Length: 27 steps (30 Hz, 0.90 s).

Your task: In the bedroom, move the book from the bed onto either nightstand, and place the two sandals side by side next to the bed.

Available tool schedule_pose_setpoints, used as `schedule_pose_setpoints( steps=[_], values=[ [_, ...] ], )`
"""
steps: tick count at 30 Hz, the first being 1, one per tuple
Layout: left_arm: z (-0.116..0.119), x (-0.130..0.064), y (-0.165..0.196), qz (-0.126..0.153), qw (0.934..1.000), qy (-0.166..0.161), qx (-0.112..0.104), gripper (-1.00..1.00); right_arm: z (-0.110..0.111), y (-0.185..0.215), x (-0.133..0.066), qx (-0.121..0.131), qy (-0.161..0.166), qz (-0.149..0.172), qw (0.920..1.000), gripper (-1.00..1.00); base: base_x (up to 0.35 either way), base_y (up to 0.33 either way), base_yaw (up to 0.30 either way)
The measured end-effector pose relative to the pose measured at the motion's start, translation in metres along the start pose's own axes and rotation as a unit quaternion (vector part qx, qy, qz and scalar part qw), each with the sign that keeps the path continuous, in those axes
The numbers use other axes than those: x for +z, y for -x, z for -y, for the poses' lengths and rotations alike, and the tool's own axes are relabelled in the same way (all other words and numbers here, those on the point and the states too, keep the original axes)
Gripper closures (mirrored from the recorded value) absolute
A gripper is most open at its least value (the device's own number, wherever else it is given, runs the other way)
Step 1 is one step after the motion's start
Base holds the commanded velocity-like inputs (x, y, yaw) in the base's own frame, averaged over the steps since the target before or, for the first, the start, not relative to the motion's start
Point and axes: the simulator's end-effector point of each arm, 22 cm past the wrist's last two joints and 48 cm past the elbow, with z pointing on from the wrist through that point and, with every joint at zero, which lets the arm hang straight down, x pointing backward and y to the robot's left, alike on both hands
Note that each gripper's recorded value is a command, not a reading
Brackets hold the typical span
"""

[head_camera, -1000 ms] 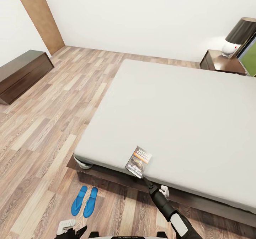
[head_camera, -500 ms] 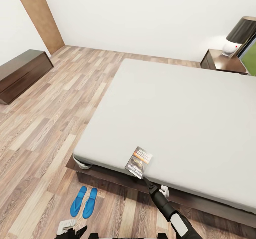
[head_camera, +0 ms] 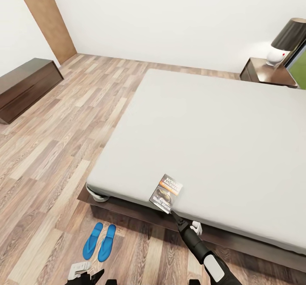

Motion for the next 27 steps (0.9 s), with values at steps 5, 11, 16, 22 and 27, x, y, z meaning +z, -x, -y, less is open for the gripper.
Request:
schedule_pose_setpoints(
  steps=[5,11,16,22,27],
  values=[
    [-0.003,0.006,0.0,0.0,1.0,0.0,0.0,-1.0,0.005,0.0,0.004,0.0,0.0,0.0,1.0,-1.0,0.0,0.0,0.0],
    [-0.006,0.013,0.0,0.0,1.0,0.0,0.0,-1.0,0.011,0.001,0.008,0.0,0.0,0.0,1.0,-1.0,0.0,0.0,0.0],
    [-0.008,0.018,-0.001,0.0,1.0,0.0,0.0,-1.0,0.016,0.001,0.012,0.0,0.0,0.0,1.0,-1.0,0.0,0.0,0.0],
    [-0.012,0.026,-0.001,0.001,1.0,0.0,0.0,-1.0,0.023,0.002,0.016,0.0,0.0,0.0,1.0,-1.0,0.0,0.0,0.0],
    [-0.015,0.032,-0.001,0.001,1.0,0.0,0.0,-1.0,0.029,0.002,0.02,0.0,0.0,0.0,1.0,-1.0,0.0,0.0,0.0]
  ],
)
